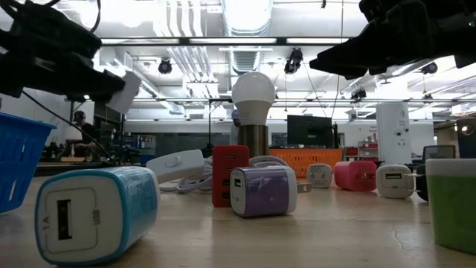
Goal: Pick & Place Office items
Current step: Put the top white timer into the blue bin
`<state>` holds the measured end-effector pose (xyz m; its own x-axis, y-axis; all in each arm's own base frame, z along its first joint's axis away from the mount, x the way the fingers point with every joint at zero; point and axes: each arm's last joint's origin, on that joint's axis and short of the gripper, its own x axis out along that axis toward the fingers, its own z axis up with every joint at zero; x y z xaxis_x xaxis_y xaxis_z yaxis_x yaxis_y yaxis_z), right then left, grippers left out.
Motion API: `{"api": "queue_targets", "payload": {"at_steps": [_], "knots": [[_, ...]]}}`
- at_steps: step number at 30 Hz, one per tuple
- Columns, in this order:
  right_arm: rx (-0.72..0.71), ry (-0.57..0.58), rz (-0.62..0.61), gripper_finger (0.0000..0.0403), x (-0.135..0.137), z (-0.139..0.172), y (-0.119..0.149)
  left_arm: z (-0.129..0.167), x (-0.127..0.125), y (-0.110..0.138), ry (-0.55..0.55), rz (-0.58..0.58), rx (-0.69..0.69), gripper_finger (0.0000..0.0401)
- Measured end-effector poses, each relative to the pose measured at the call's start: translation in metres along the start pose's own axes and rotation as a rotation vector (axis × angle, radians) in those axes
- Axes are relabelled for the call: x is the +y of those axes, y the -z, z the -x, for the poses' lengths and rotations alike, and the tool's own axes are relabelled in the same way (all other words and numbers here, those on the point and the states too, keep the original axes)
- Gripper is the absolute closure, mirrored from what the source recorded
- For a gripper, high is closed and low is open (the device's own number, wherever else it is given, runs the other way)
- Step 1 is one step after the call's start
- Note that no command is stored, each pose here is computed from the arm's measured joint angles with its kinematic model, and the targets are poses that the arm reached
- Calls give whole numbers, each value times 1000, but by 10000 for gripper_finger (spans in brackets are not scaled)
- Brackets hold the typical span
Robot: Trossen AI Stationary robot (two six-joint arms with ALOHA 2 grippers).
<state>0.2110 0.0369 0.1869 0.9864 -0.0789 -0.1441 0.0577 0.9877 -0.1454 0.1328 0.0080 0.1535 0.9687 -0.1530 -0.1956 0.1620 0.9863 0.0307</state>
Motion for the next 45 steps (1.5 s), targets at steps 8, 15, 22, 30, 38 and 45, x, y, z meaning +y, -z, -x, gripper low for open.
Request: {"api": "queue_targets", "payload": {"at_steps": [8, 15, 22, 30, 38, 45], "knots": [[0, 1, 0, 175, 0, 0, 0, -3, -26, -2, 242, -14, -11, 270], [0, 3, -9, 175, 0, 0, 0, -1, -53, -4, 392, 22, -8, 270], [0, 3, -19, 175, 0, 0, 0, -1, -79, -10, 427, 45, 43, 270], [1, 3, -19, 175, 0, 0, 0, -17, -103, -19, 449, 53, 182, 270], [9, 17, -18, 175, -1, 0, 1, -54, -124, -22, 462, 58, 410, 270], [12, 27, -23, 175, -1, 0, 1, -83, -148, -40, 467, -24, 601, 270]]}}
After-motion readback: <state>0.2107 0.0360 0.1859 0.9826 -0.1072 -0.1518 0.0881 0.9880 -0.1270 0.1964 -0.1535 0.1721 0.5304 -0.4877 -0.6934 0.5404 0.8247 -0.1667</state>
